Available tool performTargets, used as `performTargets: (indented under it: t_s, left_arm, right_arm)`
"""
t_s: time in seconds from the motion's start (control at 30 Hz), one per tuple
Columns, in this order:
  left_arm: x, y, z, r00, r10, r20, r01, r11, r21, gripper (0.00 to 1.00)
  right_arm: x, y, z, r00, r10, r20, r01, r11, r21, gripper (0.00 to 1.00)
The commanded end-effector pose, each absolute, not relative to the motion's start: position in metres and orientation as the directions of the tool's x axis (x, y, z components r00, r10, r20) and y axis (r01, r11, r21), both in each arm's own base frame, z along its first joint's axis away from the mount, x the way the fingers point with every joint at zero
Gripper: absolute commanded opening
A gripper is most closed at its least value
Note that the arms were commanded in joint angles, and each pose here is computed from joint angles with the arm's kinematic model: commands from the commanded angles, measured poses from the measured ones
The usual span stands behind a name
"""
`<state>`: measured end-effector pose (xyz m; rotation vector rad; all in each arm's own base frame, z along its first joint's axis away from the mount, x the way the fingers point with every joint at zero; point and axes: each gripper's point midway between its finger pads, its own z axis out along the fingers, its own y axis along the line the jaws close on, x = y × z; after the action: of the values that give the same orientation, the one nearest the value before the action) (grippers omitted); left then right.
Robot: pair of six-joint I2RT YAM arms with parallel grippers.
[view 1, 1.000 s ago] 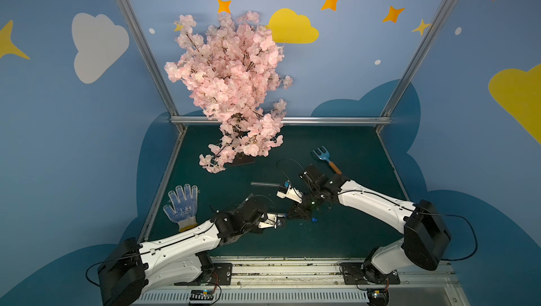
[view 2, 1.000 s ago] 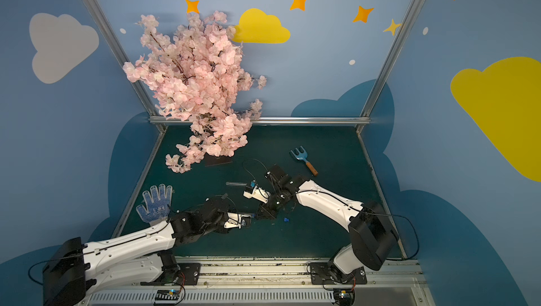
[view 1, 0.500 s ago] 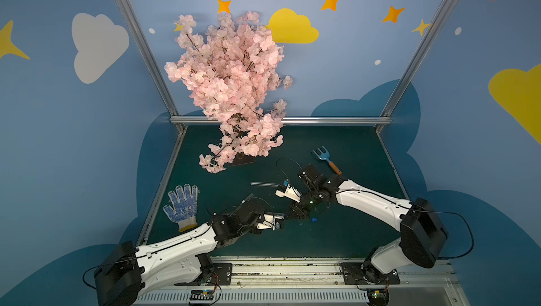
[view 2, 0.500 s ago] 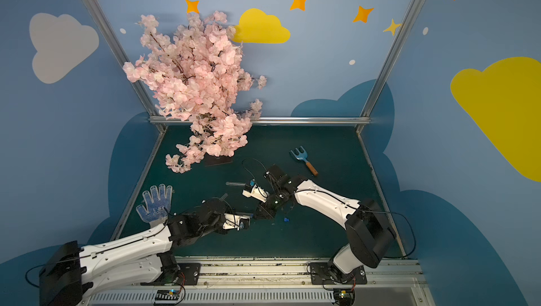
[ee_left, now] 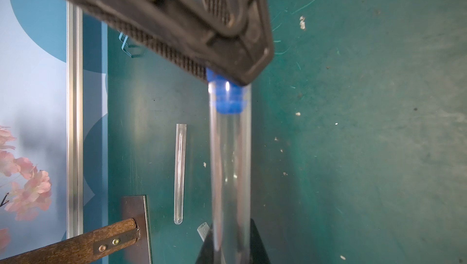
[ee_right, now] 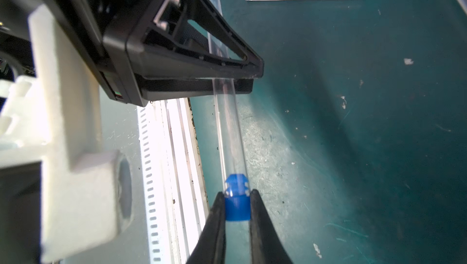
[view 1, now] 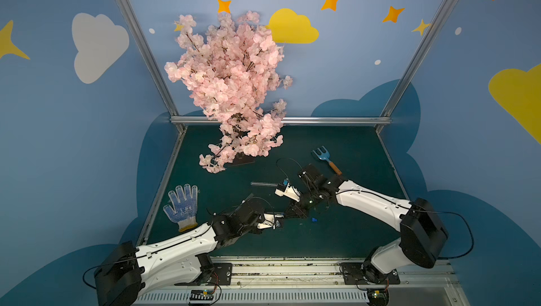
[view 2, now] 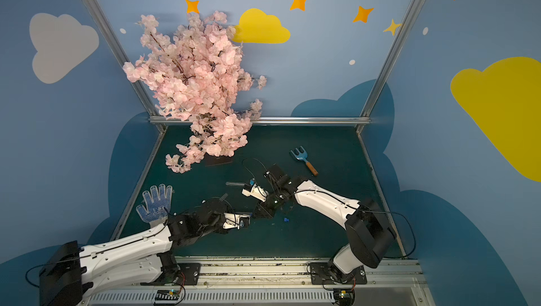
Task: Insert stoppers into test tubes
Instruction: Insert the stopper into the test tube, then place the test tube at the center of the board.
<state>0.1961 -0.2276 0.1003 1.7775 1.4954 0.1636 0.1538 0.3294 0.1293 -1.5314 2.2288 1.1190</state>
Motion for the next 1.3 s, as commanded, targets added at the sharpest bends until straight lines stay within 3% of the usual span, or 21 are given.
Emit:
performTargets:
  t_s: [0.0,0.03,0.2,0.3,0.43,0.6,0.77,1.0,1.27]
  left_arm:
    - [0.157,-0.305,0.164,0.558,0.58,-0.594,0.759,-0.067,0.648,0.02]
    - [0.16,-0.301,0.158,0.554,0.607,-0.569,0.753,-0.074,0.654,0.02]
    - [0.177,-0.276,0.131,0.479,0.745,-0.464,0.756,-0.082,0.649,0.02]
    - [0.177,-0.266,0.124,0.445,0.774,-0.451,0.771,-0.075,0.633,0.02]
    - [0.175,-0.26,0.121,0.405,0.788,-0.465,0.796,-0.052,0.603,0.02]
    - [0.176,-0.254,0.122,0.299,0.804,-0.514,0.849,0.022,0.528,0.02]
    - [0.175,-0.244,0.119,0.048,0.812,-0.581,0.952,0.138,0.272,0.02]
    - [0.177,-0.254,0.121,-0.158,0.807,-0.569,0.977,0.212,0.029,0.02]
    - [0.207,-0.276,0.122,-0.196,0.828,-0.526,0.971,0.24,0.015,0.02]
  right_arm:
    - [0.178,0.392,0.231,-0.135,-0.395,-0.909,-0.981,-0.077,0.179,0.14]
    - [0.179,0.39,0.23,-0.133,-0.402,-0.906,-0.983,-0.065,0.173,0.26]
    - [0.18,0.368,0.23,-0.138,-0.415,-0.899,-0.987,-0.019,0.161,0.65]
    - [0.18,0.352,0.235,-0.156,-0.405,-0.901,-0.986,0.013,0.165,0.74]
    - [0.188,0.327,0.238,-0.197,-0.389,-0.9,-0.979,0.123,0.161,0.74]
    - [0.22,0.286,0.23,-0.308,-0.358,-0.882,-0.9,0.411,0.147,0.74]
    - [0.243,0.24,0.221,-0.44,-0.271,-0.856,-0.743,0.645,0.178,0.73]
    - [0.245,0.212,0.225,-0.44,-0.219,-0.871,-0.668,0.728,0.154,0.73]
    - [0.236,0.19,0.233,-0.406,-0.198,-0.892,-0.636,0.762,0.121,0.73]
